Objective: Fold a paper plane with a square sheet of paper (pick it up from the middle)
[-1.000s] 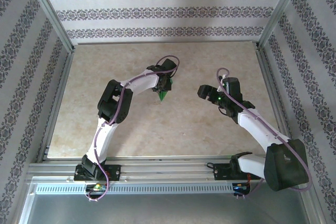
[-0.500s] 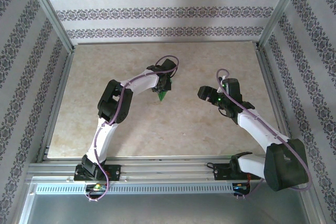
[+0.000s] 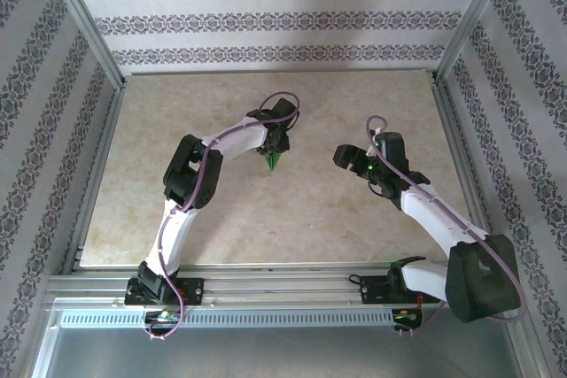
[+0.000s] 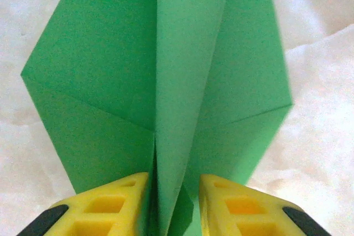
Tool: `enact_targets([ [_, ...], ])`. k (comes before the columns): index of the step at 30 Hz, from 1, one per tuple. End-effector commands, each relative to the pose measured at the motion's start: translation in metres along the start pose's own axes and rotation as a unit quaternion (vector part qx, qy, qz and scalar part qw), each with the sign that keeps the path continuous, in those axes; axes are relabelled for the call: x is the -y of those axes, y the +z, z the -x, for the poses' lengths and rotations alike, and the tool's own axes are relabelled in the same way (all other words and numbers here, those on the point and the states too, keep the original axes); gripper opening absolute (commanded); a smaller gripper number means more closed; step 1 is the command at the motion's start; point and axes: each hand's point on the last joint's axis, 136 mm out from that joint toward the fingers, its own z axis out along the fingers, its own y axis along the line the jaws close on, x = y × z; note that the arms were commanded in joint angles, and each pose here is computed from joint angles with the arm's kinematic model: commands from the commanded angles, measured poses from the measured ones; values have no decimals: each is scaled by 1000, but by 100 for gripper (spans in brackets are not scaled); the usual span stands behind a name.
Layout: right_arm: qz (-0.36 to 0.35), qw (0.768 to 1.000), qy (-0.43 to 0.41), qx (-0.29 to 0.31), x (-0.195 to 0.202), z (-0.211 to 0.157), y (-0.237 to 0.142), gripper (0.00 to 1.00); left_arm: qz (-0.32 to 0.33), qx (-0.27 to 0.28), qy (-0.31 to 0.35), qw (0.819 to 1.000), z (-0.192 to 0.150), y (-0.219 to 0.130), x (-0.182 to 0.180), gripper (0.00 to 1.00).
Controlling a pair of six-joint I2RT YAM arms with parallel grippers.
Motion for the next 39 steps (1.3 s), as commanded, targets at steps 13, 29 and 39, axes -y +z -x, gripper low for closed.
enact_targets([
  [13, 0, 1000, -5, 25, -2, 15, -4, 88, -20, 87, -17, 996, 45, -88, -6, 44],
  [29, -201, 927, -107, 297, 28, 127, -101, 98, 38, 382, -85, 919, 39, -248, -178, 99],
  [39, -319, 899, -111, 280, 107, 96, -82, 98, 165, 475, -137, 854, -28, -248, -305, 99],
])
